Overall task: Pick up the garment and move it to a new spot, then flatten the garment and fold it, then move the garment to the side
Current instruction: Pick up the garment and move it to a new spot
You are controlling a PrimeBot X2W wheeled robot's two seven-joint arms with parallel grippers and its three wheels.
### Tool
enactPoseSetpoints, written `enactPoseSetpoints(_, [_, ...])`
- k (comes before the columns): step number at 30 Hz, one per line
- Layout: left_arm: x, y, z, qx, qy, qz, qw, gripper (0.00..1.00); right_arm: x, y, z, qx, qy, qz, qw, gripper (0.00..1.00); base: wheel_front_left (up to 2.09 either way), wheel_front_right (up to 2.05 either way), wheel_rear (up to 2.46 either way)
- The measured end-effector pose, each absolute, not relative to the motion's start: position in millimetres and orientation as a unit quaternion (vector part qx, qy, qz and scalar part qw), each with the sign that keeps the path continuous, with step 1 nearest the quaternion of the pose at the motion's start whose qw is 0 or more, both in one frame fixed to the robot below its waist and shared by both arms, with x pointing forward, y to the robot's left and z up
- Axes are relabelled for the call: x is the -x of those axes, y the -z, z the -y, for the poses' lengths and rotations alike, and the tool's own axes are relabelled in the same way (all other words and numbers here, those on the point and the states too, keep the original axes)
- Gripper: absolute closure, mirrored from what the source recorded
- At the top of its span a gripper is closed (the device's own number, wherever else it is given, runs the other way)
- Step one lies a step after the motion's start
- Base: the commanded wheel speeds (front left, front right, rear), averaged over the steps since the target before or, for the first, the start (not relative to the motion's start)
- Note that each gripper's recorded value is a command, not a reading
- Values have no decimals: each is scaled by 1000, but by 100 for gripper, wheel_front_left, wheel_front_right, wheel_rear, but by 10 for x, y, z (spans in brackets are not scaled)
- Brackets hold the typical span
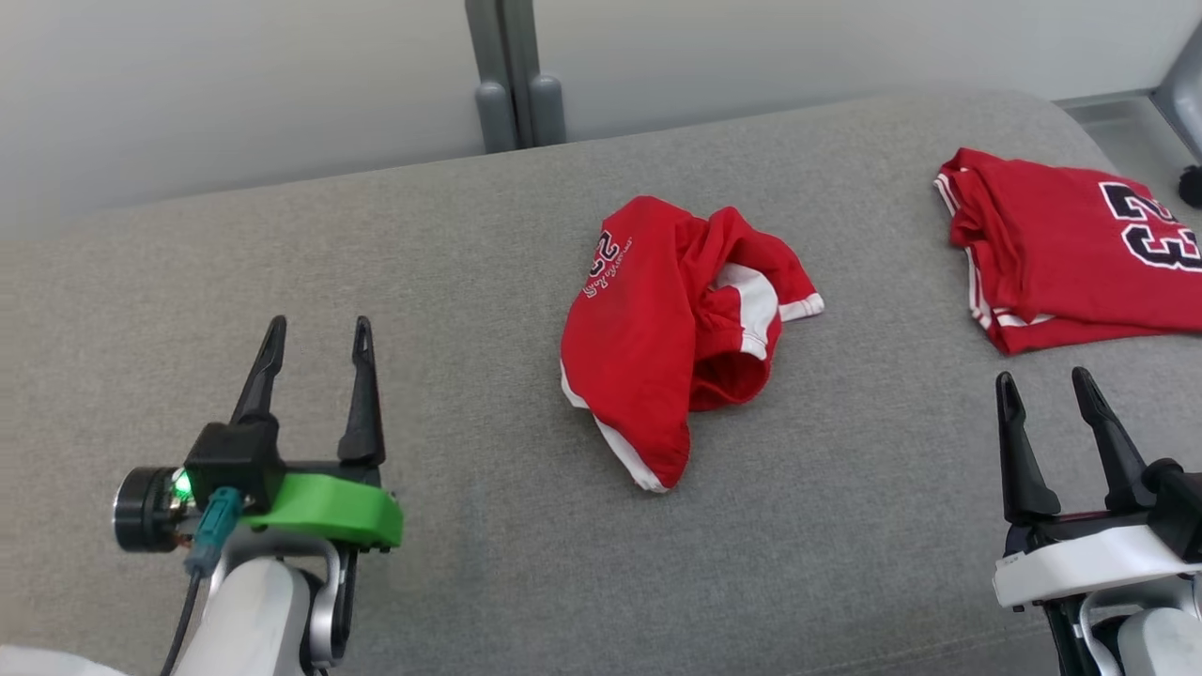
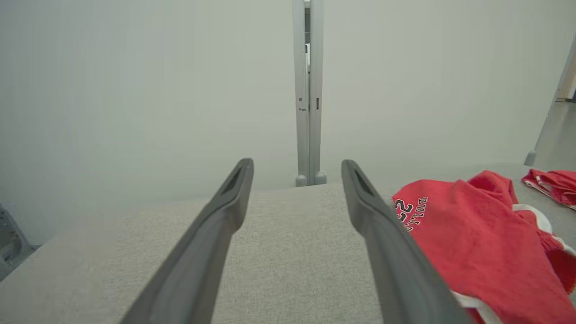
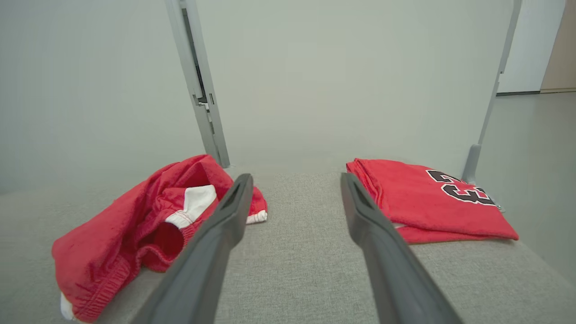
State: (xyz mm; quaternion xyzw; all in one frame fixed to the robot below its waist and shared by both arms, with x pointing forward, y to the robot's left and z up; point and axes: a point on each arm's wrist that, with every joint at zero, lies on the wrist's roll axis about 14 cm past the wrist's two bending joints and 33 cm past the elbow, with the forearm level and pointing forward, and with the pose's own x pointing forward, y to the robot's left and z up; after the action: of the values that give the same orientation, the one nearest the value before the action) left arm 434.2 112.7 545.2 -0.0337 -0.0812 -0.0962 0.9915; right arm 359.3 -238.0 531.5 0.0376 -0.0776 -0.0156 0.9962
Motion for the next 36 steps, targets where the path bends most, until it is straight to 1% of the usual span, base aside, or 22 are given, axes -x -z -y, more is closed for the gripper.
enactPoseSetpoints(6, [-4050,-5521,-1494,29,53,96,994,0,-3616,-5391,2225,-40,-8,88,995,0,0,0,0])
enactPoseSetpoints(15, [-3681,-5428,-1818,26,22,88,996,0,-3619,-5481,2080,-39,-30,98,994,0,0,0,0])
enactPoseSetpoints(25, [-3465,-5342,-1937,35,16,79,996,0,-3601,-5461,2022,-37,-39,90,995,0,0,0,0])
enactPoseSetpoints(36, [-3349,-5247,-1975,40,8,68,997,0,-3572,-5401,1952,-39,-49,76,995,0,0,0,0])
